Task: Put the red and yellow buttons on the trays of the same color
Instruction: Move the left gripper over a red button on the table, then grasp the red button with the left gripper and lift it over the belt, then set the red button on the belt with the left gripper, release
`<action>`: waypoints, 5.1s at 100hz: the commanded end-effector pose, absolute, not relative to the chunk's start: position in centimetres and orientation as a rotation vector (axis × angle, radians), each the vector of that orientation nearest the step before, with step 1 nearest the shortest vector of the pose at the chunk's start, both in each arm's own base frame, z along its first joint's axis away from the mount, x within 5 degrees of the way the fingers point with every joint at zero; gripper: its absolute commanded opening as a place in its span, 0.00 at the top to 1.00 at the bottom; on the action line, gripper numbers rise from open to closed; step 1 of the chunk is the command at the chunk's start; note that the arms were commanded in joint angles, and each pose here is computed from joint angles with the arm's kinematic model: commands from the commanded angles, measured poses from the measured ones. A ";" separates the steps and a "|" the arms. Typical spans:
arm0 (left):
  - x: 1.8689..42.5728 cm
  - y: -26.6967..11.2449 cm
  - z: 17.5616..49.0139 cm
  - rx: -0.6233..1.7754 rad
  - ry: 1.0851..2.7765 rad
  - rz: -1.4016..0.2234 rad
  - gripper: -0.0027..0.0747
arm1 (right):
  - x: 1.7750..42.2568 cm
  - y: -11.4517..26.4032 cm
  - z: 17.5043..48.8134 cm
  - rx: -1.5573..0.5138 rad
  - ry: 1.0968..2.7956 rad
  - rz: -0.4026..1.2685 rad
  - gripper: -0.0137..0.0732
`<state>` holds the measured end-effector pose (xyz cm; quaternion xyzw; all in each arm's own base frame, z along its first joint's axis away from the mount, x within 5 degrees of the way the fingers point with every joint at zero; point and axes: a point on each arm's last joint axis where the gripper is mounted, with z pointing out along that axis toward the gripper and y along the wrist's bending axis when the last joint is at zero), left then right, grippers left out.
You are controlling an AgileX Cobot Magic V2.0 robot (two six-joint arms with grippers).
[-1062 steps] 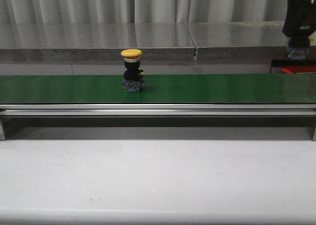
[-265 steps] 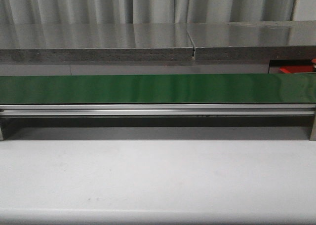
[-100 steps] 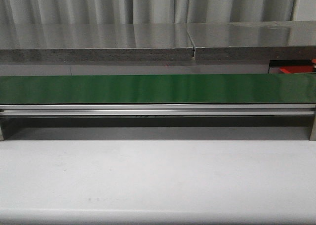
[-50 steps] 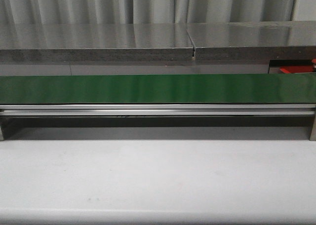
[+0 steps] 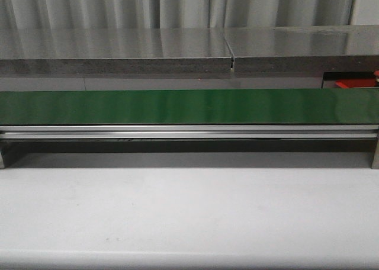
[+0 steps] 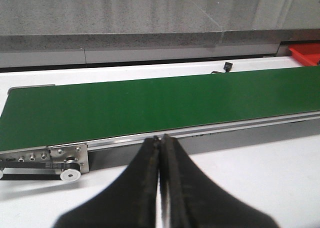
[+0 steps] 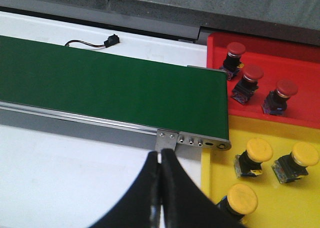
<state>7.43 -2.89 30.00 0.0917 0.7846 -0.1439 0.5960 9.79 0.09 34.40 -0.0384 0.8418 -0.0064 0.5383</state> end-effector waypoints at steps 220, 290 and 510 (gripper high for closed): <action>45.9 12.2 28.9 -0.343 2.271 0.076 0.14 | 9.9 0.1 35.7 -0.089 1.920 -0.026 0.98; 48.7 14.0 23.6 -0.339 2.316 0.098 0.14 | 9.9 0.1 35.7 -0.089 1.921 -0.026 0.98; 41.2 3.0 28.9 -0.143 2.378 -0.085 0.99 | 9.9 0.1 35.7 -0.089 1.921 -0.026 0.98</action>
